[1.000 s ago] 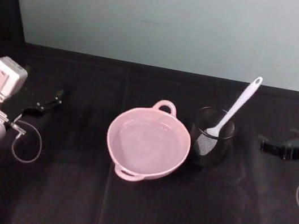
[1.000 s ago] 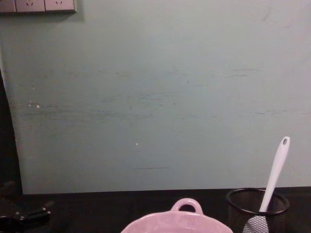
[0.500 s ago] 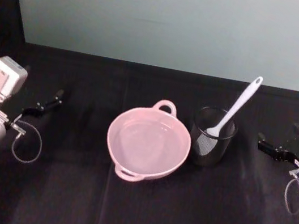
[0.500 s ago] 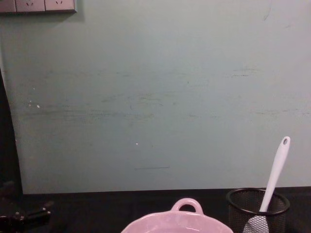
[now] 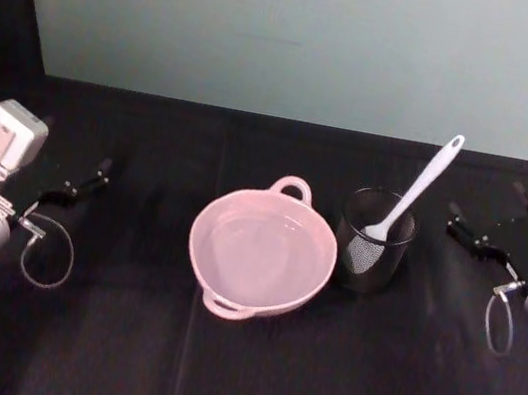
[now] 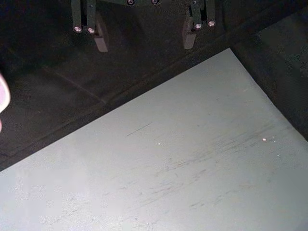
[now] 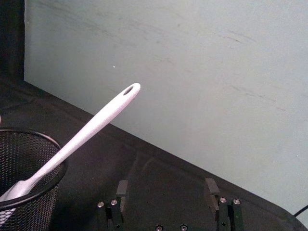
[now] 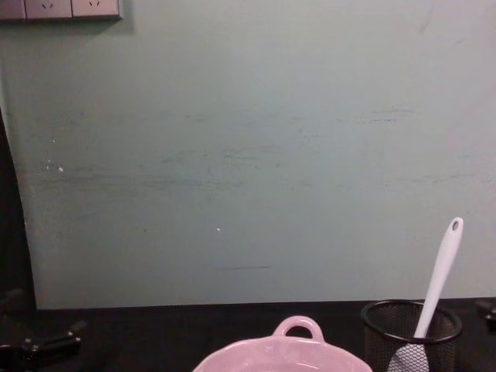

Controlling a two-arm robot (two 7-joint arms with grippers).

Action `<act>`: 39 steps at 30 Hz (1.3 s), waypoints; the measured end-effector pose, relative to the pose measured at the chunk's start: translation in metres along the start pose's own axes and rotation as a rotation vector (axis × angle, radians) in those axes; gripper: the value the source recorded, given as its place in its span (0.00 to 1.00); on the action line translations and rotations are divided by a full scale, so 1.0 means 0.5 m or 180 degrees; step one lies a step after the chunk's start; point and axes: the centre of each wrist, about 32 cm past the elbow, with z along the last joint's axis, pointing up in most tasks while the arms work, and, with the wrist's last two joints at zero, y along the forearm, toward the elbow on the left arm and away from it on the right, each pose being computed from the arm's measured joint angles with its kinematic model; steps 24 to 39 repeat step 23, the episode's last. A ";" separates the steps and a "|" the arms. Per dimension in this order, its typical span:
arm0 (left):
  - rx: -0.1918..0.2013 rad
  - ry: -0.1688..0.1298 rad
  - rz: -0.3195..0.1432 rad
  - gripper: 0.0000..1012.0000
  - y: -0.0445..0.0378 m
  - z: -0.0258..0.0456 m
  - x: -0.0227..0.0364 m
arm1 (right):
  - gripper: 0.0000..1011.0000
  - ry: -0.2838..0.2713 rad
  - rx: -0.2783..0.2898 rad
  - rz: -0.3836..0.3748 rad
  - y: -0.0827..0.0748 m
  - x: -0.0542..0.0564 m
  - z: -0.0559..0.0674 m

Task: Use the one hand to pick up the spoon and stir the clear water in the bowl.

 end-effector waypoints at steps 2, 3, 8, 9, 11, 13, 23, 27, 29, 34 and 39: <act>0.0000 0.0000 0.0000 1.00 0.000 0.000 0.000 | 0.99 -0.0027 -0.0014 0.0022 0.004 -0.005 -0.001; 0.0000 0.0000 0.0000 1.00 0.000 0.000 0.000 | 0.99 -0.0039 -0.0019 0.0027 0.006 -0.006 -0.001; 0.0000 0.0000 0.0000 1.00 0.000 0.000 0.000 | 0.99 -0.0077 -0.0051 0.0022 0.008 -0.010 -0.001; 0.0000 0.0000 0.0000 1.00 0.000 0.000 0.000 | 0.99 -0.0076 -0.0051 0.0022 0.007 -0.010 -0.001; 0.0000 0.0000 0.0000 1.00 0.000 0.000 0.000 | 0.99 -0.0074 -0.0051 0.0022 0.007 -0.010 -0.001; 0.0000 0.0000 0.0000 1.00 0.000 0.000 0.000 | 0.99 -0.0073 -0.0051 0.0021 0.007 -0.009 -0.001; 0.0000 0.0000 0.0000 1.00 0.000 0.000 0.000 | 0.99 -0.0067 -0.0055 0.0024 0.007 -0.009 -0.002; 0.0000 0.0000 0.0000 1.00 0.000 0.000 0.000 | 0.99 -0.0067 -0.0055 0.0024 0.007 -0.009 -0.002; 0.0000 0.0000 0.0000 1.00 0.000 0.000 0.000 | 0.99 -0.0067 -0.0055 0.0024 0.007 -0.009 -0.002; 0.0000 0.0000 0.0000 1.00 0.000 0.000 0.000 | 0.99 -0.0067 -0.0055 0.0024 0.007 -0.009 -0.002; 0.0000 0.0000 0.0000 1.00 0.000 0.000 0.000 | 0.99 -0.0067 -0.0055 0.0024 0.007 -0.009 -0.002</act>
